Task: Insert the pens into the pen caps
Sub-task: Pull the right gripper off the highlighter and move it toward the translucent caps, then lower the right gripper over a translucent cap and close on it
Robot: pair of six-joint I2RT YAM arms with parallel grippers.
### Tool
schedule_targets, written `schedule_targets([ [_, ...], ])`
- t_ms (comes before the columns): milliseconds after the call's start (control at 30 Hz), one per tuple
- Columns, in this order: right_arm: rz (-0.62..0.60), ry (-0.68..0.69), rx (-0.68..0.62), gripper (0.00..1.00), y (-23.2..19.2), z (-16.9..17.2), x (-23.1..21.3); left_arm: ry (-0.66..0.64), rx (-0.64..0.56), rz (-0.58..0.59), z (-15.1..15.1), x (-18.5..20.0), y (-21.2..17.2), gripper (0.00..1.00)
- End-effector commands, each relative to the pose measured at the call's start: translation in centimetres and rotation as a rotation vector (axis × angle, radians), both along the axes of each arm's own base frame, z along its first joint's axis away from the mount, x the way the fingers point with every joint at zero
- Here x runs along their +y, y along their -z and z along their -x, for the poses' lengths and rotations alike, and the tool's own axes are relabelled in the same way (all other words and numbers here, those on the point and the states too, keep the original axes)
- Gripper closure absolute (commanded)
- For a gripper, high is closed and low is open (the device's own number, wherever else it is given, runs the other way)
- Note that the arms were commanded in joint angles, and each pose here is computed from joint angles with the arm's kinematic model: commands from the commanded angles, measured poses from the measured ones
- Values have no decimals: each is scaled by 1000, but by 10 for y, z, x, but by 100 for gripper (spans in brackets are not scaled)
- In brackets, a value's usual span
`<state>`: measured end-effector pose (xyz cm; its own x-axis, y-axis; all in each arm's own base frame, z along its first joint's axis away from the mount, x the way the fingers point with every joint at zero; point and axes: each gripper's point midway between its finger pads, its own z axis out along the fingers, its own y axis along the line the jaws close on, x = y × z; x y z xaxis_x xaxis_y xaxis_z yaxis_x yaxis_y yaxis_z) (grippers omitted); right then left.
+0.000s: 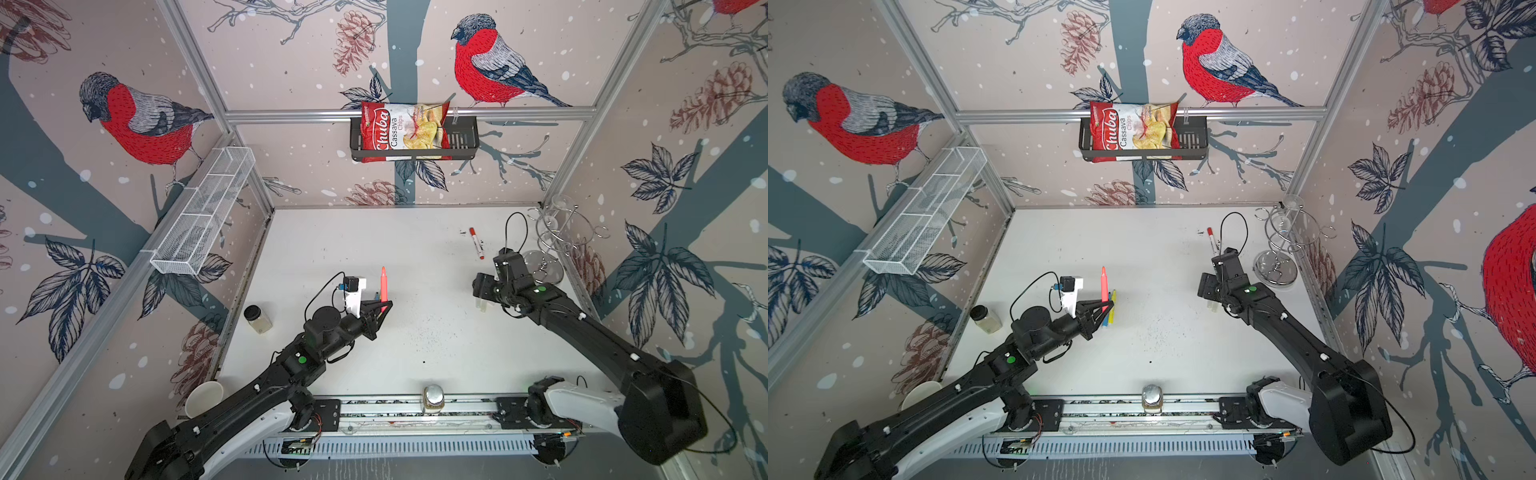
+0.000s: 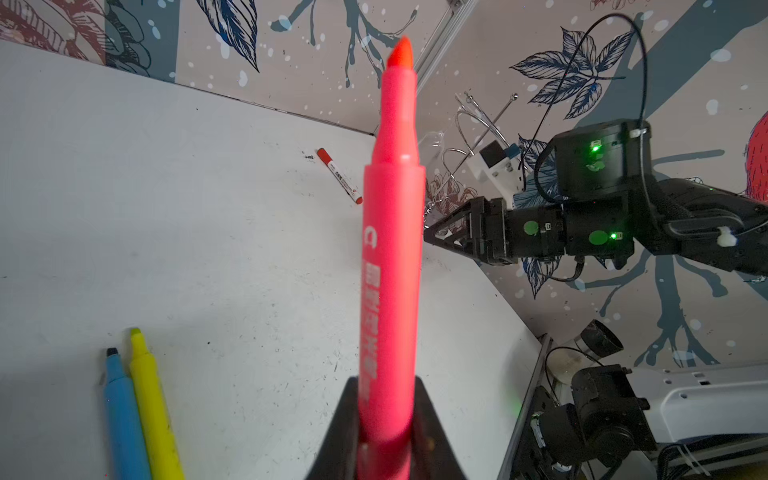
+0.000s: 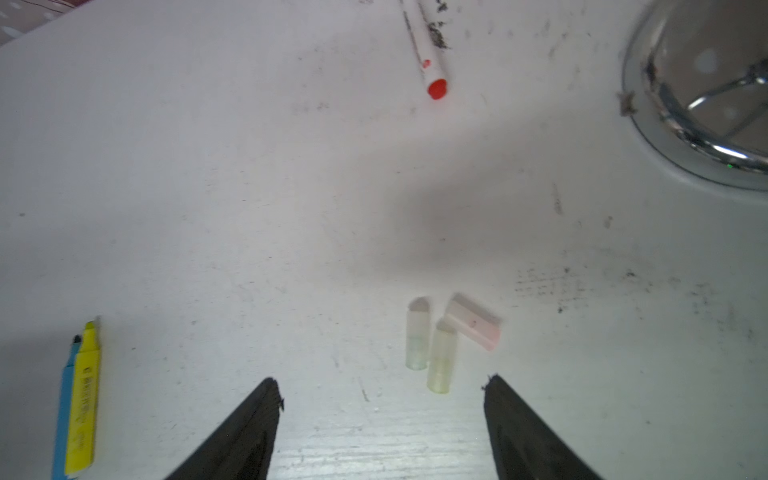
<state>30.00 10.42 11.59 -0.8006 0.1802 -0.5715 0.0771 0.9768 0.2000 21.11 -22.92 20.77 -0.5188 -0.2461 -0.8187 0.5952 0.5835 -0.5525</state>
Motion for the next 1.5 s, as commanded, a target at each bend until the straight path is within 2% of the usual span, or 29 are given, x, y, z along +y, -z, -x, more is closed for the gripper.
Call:
schedule_targets([
  [0,91,105,27,22,14,1,-32,-1,-34,10,0,1,-7,100],
  [100,163,148,54,22,24,2,-48,-1,-33,10,0,1,-7,100],
  [467,257,153,179,24,69,4,-54,1,-33,9,-1,0,-8,100],
  [1467,319,77,240,27,93,-4,-34,-11,-48,-2,-2,2,-15,100],
])
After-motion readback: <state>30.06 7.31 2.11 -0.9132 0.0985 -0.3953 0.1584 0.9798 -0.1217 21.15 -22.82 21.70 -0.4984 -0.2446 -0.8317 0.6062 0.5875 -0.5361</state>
